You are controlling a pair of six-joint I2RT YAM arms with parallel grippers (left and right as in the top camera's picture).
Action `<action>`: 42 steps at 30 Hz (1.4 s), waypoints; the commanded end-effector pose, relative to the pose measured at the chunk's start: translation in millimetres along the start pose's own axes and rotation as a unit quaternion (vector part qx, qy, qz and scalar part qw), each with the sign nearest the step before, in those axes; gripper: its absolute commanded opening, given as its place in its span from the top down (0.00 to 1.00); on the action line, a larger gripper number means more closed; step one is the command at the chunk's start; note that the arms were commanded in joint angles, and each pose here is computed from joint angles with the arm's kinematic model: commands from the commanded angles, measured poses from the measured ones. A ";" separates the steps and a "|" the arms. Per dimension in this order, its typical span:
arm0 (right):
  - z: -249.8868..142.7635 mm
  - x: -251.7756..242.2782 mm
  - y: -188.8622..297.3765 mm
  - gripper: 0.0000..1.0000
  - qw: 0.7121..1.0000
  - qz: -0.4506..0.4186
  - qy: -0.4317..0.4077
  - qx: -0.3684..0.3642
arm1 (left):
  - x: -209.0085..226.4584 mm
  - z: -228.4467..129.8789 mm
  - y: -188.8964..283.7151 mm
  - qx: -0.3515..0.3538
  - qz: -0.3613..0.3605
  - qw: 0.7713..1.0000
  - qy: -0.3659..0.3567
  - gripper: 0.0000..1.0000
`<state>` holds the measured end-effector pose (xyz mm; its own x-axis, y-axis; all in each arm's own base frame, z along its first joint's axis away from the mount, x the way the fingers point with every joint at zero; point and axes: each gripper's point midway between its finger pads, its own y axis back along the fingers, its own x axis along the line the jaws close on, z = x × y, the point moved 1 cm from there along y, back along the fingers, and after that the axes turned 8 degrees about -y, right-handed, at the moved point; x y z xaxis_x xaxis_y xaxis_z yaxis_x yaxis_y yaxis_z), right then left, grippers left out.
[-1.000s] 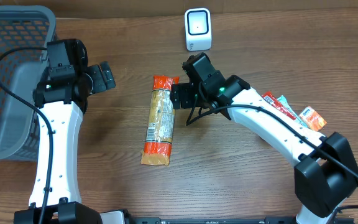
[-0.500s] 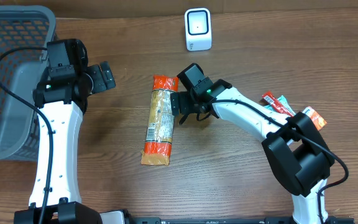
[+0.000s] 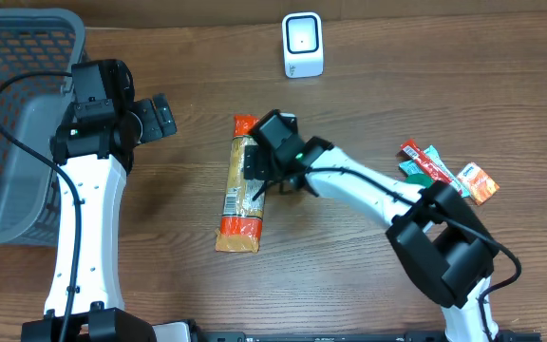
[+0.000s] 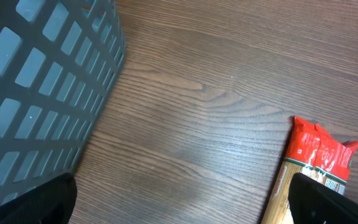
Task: Scan the item barcode
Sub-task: 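Lower the right gripper around the pasta packet and close it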
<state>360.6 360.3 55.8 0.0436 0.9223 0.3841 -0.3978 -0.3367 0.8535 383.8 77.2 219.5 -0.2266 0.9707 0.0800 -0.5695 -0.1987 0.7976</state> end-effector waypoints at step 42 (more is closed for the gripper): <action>-24.1 -94.5 54.5 0.00 0.946 -0.269 0.174 0.046 | 1.9 3.5 -0.5 -0.003 0.003 1.000 -0.008 0.00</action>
<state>307.4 266.7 43.5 0.0147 0.9760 -0.2175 -0.3159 0.2109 0.9250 383.8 77.2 219.5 -0.2266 0.9707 0.0800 -0.5695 -0.1987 0.7976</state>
